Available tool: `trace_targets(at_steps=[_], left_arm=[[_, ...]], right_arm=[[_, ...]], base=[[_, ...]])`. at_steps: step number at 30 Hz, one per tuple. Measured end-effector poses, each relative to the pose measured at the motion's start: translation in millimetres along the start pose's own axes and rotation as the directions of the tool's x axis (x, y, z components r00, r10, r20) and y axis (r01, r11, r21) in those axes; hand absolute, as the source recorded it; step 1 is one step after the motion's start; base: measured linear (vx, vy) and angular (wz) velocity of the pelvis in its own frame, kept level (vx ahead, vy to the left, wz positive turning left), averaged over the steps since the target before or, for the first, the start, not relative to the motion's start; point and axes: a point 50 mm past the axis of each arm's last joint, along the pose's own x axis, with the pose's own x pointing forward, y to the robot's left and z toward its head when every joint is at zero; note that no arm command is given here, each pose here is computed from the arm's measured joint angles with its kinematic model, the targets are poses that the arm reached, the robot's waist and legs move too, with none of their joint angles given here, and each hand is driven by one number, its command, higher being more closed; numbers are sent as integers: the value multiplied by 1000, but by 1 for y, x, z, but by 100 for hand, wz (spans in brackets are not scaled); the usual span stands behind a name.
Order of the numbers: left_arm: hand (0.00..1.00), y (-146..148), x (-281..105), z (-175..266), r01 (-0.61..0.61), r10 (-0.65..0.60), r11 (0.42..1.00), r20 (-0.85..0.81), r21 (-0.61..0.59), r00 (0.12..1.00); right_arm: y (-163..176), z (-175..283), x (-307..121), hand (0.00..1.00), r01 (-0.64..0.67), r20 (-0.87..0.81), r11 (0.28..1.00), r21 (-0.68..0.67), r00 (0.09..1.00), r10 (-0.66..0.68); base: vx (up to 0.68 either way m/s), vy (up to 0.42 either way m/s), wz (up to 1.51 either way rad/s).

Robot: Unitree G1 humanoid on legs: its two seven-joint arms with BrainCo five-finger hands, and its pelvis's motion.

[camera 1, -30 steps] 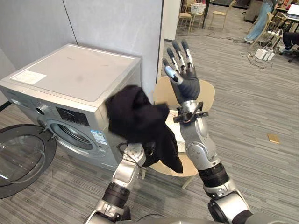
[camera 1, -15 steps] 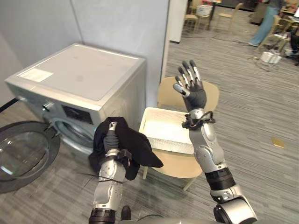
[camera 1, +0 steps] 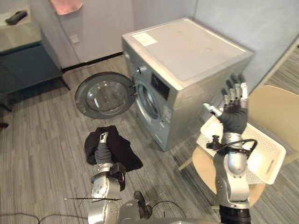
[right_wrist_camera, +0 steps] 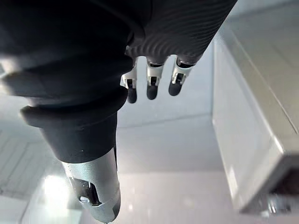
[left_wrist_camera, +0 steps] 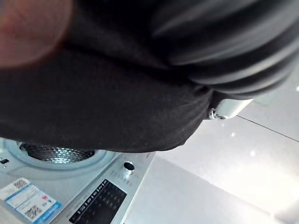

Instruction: Pick up the laundry basket with both hands and put the clothes into the washing machine.

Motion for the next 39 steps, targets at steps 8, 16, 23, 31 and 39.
trace_targets(at_steps=[8, 16, 23, 31, 39], left_arm=[[100, -28, -4, -12, 127, -127, 992, -51, -11, 991], [100, -34, -7, -15, 158, -157, 987, -62, 15, 986], [100, -19, -9, -18, 92, -89, 995, -78, 35, 993], [100, 3, -18, -40, 64, -41, 991, -183, 118, 982], [100, 31, -45, -71, 57, 1, 988, -378, 141, 926]], right_arm=[[20, -35, -61, 0, -127, -273, 989, 79, 951, 144], [-1, -49, -120, 0, -35, -505, 999, 24, 862, 42], [-33, -68, -156, 0, -26, -655, 991, -131, 753, -66], [-50, -112, -195, 0, -85, -808, 964, -253, 566, -162], [-58, -134, -250, 0, -174, -926, 948, -265, 321, -200]], base=[[236, 155, 104], [423, 11, 62], [502, 54, -72], [328, 393, -145], [8, 271, -173]])
